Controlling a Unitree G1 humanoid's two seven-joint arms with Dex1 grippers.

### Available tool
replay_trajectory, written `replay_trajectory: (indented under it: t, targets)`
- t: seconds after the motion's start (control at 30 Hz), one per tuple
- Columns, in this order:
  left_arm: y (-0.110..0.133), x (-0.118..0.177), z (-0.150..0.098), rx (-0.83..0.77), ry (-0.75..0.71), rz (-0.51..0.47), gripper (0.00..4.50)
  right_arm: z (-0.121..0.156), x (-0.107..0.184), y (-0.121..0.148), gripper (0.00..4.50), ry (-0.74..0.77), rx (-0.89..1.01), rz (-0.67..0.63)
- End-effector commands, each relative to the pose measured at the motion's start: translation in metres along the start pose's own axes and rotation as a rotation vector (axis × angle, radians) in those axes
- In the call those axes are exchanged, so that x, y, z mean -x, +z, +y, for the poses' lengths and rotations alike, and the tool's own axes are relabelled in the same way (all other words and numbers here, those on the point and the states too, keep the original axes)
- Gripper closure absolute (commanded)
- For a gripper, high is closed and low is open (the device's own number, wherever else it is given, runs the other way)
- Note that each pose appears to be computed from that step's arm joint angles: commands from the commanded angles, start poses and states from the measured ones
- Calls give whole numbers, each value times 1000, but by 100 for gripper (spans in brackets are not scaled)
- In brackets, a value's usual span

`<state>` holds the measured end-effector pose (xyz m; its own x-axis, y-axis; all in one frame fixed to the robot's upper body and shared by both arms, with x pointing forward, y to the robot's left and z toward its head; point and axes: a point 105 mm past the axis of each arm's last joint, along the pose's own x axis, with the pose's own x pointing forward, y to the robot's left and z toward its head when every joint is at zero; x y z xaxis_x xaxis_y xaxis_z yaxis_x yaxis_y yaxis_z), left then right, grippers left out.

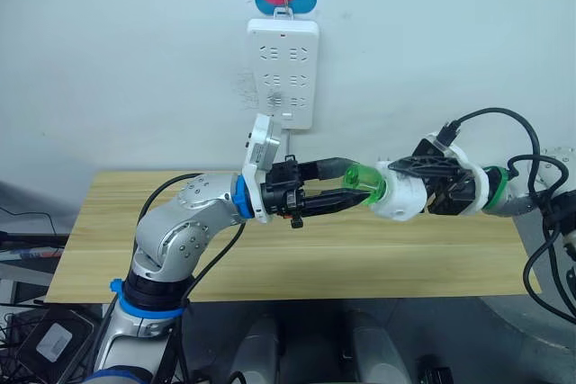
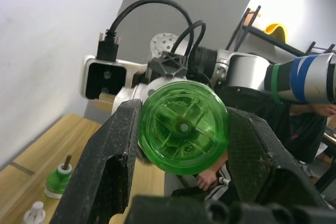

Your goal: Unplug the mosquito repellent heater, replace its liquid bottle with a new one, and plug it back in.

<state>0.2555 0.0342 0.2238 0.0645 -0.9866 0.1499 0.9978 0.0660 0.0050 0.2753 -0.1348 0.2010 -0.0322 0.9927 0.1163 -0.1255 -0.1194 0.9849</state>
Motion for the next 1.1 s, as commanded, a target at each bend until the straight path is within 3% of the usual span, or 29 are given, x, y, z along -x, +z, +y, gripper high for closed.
replay_trajectory:
  t: [0.03, 0.37, 0.6, 0.7, 0.87, 0.97, 1.0, 1.1]
  targets:
    - [6, -2, -4, -56, -15, -13, 228, 16, 0, -6, 131, 51, 55, 25]
    - [2, -2, -5, -61, -13, 4, 228, 16, -2, -6, 131, 46, 94, 20]
    - [-2, -1, -3, -67, 3, 26, 20, 9, -4, -2, 131, 22, 110, -16]
    - [-3, 0, -1, -102, 13, 53, 1, 0, -10, 1, 131, -8, 186, -72]
    - [-8, 11, 2, -189, -5, 170, 1, -30, -31, 14, 131, -266, 362, -514]
    - [-33, 42, 11, -322, -6, 424, 1, -22, -36, 13, 131, -458, 480, -478]
    - [-35, 48, 15, -352, 3, 464, 1, -24, -37, 9, 131, -539, 518, -429]
    - [-25, 52, 23, -387, 36, 455, 1, -28, -37, 9, 131, -642, 534, -450]
